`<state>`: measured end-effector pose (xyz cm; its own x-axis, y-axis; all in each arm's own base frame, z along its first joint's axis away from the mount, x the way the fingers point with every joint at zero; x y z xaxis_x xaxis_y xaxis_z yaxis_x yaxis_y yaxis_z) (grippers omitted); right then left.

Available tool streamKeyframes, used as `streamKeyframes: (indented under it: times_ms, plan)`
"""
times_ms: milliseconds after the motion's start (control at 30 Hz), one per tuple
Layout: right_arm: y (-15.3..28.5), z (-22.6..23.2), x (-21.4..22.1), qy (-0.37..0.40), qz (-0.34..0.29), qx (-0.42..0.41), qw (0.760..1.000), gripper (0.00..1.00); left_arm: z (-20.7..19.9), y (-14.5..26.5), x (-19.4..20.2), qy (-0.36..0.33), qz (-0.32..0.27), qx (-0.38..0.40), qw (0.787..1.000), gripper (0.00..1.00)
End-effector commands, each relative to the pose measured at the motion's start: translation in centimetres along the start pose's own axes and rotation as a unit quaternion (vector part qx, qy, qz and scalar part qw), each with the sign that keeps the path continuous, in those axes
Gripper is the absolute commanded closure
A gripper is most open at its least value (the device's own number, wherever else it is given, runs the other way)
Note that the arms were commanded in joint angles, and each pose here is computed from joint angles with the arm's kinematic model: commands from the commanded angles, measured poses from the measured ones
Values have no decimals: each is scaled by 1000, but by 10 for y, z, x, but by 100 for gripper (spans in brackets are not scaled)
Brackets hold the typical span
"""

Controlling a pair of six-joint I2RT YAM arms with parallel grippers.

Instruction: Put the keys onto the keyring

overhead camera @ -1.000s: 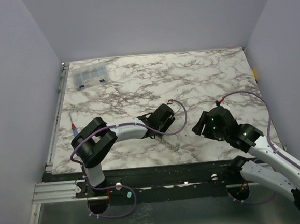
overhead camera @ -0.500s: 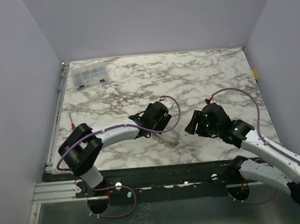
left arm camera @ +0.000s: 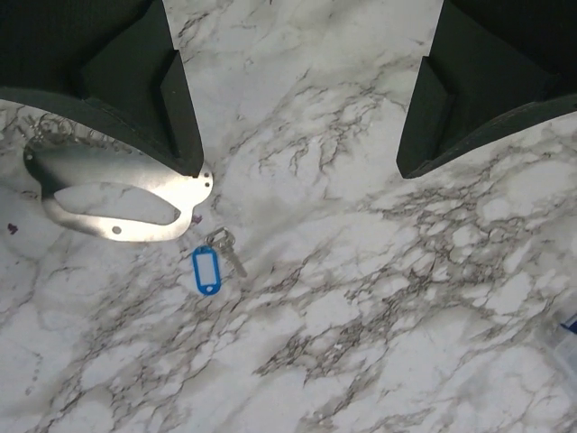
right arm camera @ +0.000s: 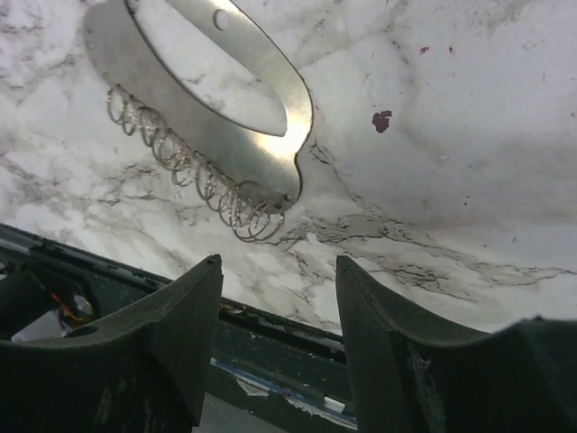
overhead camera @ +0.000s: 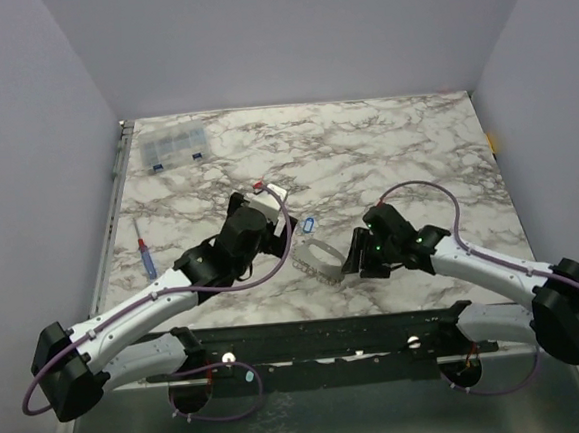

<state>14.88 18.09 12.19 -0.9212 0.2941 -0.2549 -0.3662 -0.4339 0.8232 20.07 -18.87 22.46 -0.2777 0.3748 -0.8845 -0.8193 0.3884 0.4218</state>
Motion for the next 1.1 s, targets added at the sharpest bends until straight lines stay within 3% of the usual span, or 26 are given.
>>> streamKeyframes:
  times_ms: [0,367,600,1067]
  plan:
    - [-14,6,6,-11,34,37,999,44,7,3,31,-16,33,-25,999,1]
    - [-37,18,8,-5,46,92,995,48,8,8,29,-10,24,-22,999,1]
    - [-41,17,7,2,38,129,991,57,12,12,27,-7,13,-30,999,1]
    - [-41,17,12,3,39,122,992,63,13,14,28,-9,12,-29,999,1]
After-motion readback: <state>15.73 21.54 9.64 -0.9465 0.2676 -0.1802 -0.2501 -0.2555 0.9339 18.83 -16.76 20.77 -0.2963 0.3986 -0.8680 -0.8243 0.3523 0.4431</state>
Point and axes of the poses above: each gripper's point midway between its finger pads, its own y axis back along the fingers, its own z axis along the line the jaws close on, x = y × z, the point moved 7 cm from there along y, back along the fingers, and after that the axes turned 4 degrees about -y, right-handed, at the moved point
